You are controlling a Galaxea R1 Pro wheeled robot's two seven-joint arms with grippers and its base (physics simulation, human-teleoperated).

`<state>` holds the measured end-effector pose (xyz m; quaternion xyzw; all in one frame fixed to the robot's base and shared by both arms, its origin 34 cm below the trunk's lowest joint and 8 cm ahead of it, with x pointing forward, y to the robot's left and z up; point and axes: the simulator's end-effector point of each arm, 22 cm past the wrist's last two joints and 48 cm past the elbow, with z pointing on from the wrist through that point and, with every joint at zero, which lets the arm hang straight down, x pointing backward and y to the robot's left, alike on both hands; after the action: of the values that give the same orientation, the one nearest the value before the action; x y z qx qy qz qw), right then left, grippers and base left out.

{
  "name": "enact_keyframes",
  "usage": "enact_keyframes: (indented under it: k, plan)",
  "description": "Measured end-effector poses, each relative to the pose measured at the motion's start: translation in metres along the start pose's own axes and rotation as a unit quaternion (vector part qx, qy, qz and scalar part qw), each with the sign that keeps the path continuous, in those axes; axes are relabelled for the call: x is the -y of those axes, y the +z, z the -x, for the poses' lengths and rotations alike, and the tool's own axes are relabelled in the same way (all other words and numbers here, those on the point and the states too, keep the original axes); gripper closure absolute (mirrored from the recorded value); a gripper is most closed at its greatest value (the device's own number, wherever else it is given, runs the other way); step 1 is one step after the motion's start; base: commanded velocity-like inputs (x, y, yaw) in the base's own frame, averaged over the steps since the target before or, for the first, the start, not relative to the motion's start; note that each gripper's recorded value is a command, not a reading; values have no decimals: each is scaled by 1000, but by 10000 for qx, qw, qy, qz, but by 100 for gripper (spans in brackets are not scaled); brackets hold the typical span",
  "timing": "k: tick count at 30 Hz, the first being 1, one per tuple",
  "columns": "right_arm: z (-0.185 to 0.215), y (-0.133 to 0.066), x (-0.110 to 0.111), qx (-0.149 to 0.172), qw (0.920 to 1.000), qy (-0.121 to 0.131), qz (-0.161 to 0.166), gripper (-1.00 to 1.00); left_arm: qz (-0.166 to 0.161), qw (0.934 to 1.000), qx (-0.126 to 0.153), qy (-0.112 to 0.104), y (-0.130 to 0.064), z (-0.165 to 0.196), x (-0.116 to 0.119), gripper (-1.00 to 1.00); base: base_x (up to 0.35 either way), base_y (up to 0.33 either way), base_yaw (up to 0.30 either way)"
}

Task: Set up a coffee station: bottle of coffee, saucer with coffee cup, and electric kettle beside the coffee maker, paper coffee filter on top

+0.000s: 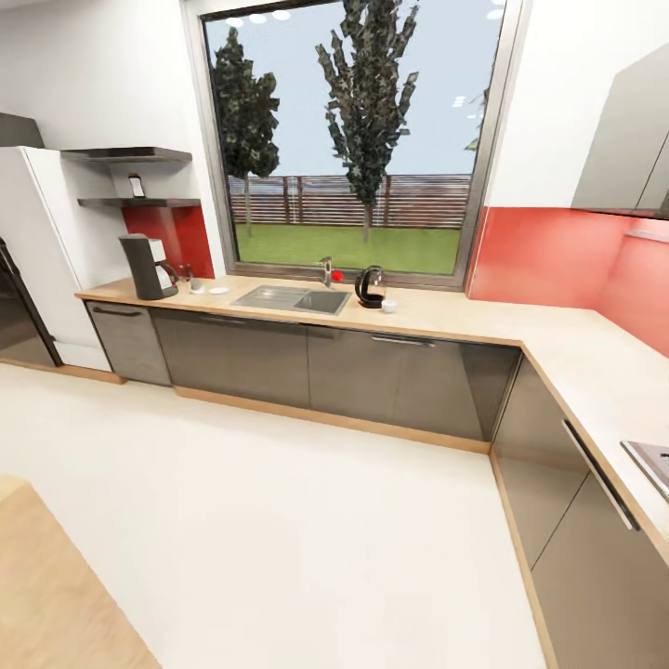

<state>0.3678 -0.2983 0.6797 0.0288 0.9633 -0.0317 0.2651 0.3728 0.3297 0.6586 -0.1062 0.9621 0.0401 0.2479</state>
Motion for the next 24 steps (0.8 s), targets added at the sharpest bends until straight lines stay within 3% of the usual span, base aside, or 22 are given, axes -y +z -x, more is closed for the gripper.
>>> enact_keyframes:
  k: [8, 24]
  plan:
    - [1, 0, 1, 10, 10000, 17, -8, -100, -47, 10000, -13, 55, 0, -1, 3, -100, 65, 0, 0]
    - [1, 0, 1, 21, 10000, 43, 11, -100, -56, 9998, 180, 56, 2, 20, 2, -100, 324, 0, 0]
